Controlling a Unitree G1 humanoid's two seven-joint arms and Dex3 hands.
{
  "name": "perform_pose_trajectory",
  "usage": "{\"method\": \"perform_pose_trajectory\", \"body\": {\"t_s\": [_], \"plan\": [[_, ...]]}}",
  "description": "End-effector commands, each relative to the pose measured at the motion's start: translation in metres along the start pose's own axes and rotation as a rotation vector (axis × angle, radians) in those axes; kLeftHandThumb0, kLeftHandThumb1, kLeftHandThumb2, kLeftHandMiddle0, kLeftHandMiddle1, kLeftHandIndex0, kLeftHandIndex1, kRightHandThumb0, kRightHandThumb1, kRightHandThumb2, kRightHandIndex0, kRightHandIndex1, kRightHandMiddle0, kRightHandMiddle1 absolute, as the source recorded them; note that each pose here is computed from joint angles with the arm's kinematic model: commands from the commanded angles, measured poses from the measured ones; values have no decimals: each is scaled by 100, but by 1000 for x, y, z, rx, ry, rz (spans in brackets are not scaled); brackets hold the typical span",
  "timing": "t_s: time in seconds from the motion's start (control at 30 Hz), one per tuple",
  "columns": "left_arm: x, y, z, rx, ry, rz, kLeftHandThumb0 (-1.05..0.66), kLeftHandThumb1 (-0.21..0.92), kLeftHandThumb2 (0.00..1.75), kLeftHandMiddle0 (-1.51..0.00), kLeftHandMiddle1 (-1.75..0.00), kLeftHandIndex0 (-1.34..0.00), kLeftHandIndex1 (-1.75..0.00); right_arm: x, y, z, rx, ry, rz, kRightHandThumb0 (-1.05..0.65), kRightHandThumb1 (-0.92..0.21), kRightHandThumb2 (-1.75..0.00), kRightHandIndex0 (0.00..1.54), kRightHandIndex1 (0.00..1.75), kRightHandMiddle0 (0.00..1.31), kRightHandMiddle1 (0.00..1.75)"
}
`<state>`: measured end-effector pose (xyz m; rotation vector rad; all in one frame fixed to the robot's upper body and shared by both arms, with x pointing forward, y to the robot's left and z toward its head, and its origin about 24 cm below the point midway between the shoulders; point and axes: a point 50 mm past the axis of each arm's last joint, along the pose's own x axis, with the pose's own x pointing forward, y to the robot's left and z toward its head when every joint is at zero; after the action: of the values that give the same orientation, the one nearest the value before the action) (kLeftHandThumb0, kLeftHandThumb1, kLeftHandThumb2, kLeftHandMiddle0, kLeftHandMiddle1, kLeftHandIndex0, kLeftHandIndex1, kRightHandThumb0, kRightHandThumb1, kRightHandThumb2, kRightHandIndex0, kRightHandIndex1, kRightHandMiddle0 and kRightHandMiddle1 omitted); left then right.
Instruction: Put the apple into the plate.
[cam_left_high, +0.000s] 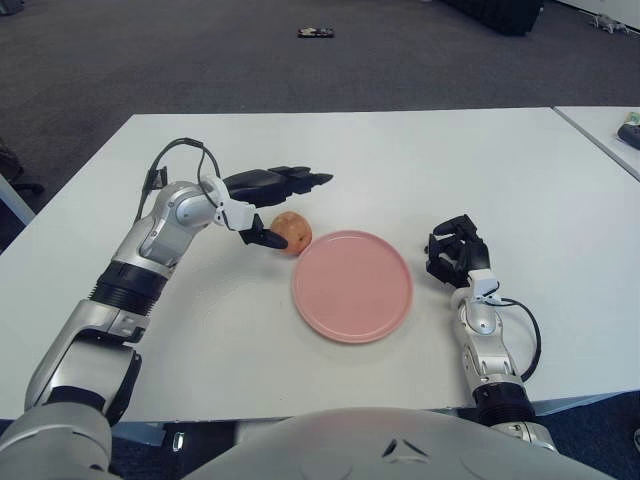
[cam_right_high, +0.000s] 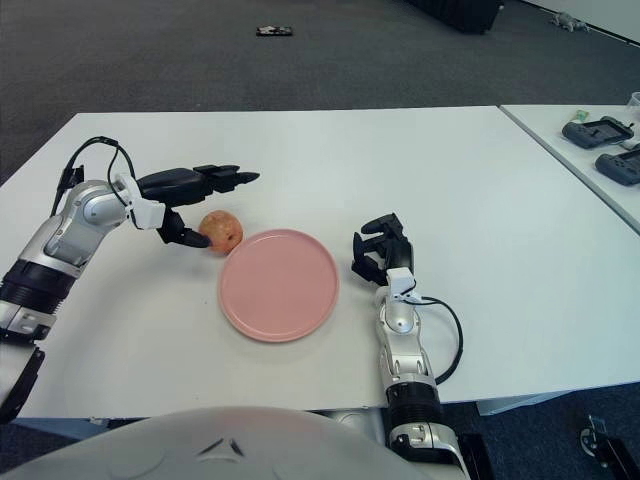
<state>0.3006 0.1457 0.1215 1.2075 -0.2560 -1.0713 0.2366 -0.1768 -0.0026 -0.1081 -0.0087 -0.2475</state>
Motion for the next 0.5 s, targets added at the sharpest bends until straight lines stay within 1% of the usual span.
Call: {"method": "perform_pose_trajectory", "body": {"t_s": [0.0, 0.13, 0.3, 0.47], "plan": [[1, 4, -1, 8, 17, -85, -79, 25, 100, 0, 0, 0, 0, -5, -5, -10, -17, 58, -10, -40, -57, -100, 58, 143, 41, 175], [4, 1, -1, -7, 22, -165, -74, 20, 103, 0, 0, 0, 0, -6, -6, -10, -17, 53, -13, -40, -57, -101, 59, 143, 41, 175], [14, -17, -6, -18, 33, -242, -68, 15, 108, 0, 0, 0, 0, -6, -6, -10, -22, 48, -12, -40, -56, -102, 60, 144, 42, 175], [17, -20, -8, -1, 40, -274, -67, 12, 110, 0, 0, 0, 0, -6, -7, -10, -26, 50, -11, -40, -57, -101, 60, 144, 41, 175]]}}
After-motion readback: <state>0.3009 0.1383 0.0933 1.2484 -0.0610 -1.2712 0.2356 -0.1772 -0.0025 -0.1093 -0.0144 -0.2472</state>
